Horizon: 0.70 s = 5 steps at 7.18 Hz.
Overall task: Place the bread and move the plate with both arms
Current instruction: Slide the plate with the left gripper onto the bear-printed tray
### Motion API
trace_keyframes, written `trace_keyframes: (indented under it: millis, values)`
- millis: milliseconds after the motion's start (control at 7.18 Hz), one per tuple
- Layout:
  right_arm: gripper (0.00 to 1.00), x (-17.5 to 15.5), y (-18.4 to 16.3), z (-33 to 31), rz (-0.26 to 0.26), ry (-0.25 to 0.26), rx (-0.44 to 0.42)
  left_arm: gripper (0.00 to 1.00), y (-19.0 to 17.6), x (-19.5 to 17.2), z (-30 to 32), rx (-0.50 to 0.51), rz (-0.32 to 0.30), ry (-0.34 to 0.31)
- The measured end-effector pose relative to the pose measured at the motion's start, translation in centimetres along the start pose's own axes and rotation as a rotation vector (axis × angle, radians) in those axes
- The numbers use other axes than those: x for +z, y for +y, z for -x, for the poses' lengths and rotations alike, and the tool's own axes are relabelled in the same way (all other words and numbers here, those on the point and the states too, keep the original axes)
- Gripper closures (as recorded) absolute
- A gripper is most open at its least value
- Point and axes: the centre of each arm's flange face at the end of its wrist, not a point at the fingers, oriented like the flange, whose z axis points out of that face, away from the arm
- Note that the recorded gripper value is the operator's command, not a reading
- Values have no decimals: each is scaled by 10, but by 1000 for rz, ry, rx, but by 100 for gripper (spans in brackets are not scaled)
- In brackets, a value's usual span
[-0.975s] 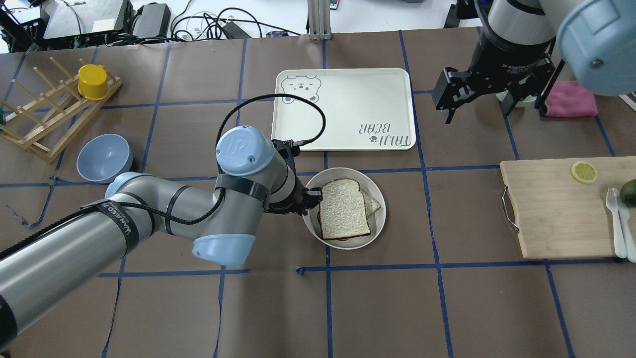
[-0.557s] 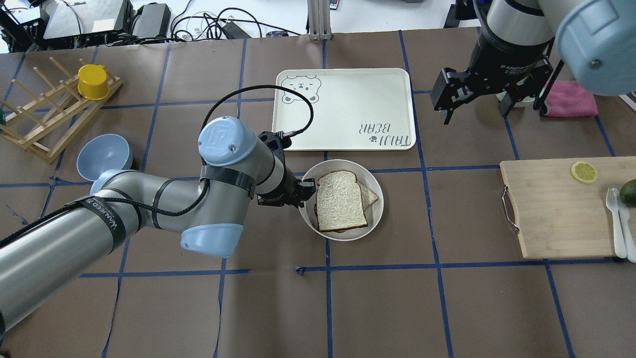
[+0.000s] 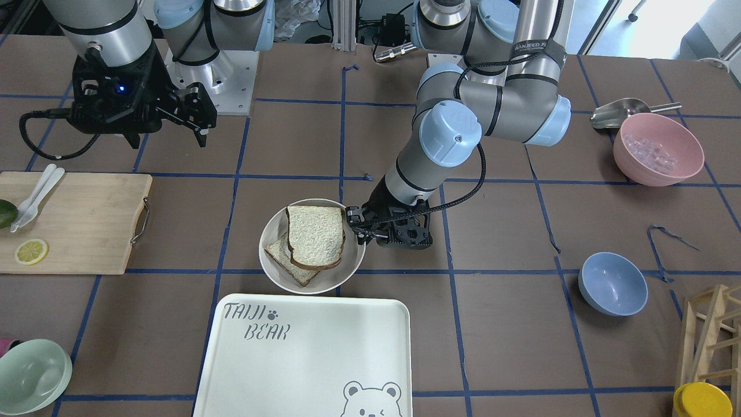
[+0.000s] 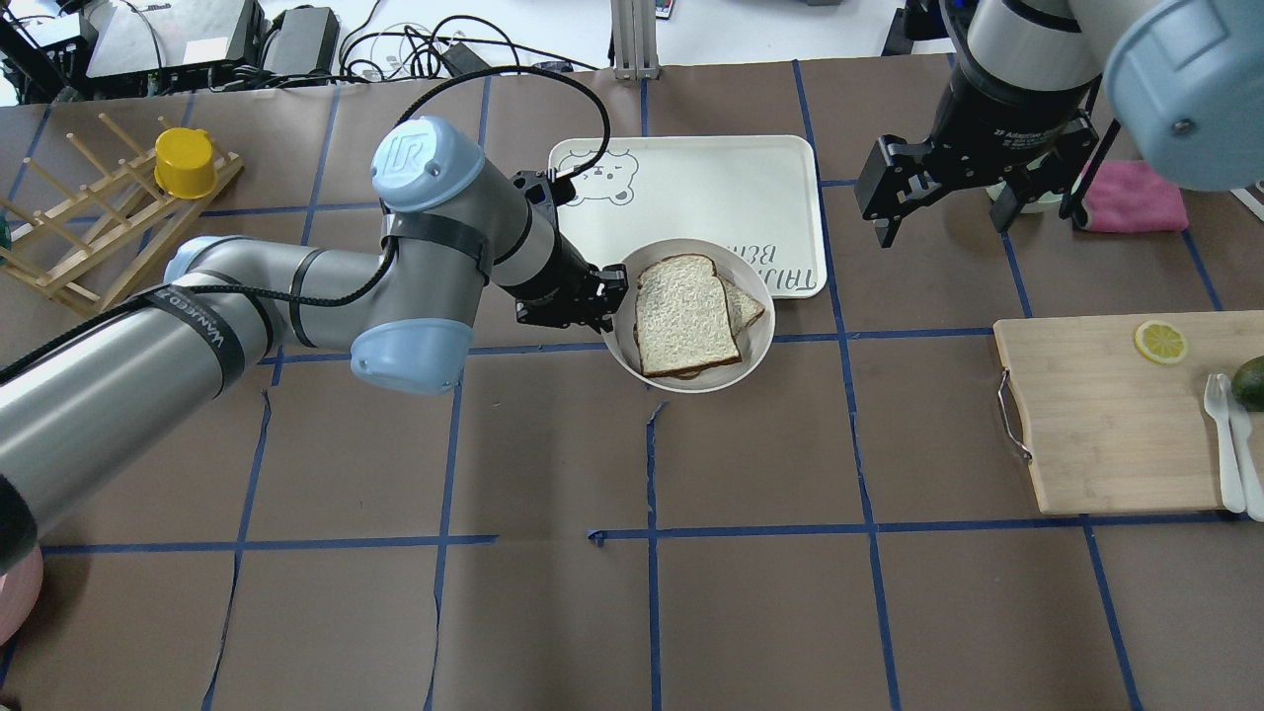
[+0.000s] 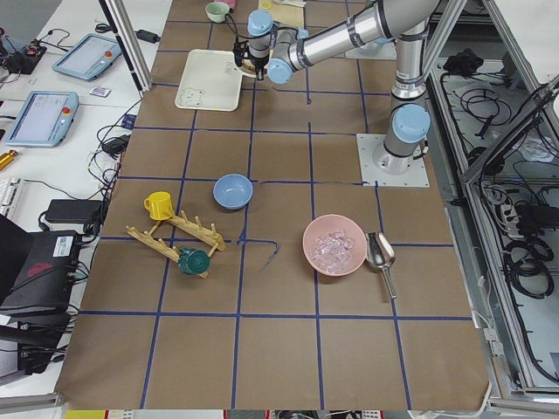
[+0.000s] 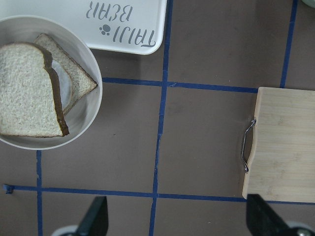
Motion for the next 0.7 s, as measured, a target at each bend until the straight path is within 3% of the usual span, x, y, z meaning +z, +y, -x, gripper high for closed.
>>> trace_keyframes:
  millis: [696]
  values:
    - [0, 1, -2, -1, -5, 2, -5, 100, -113, 15, -7, 1, -33, 51]
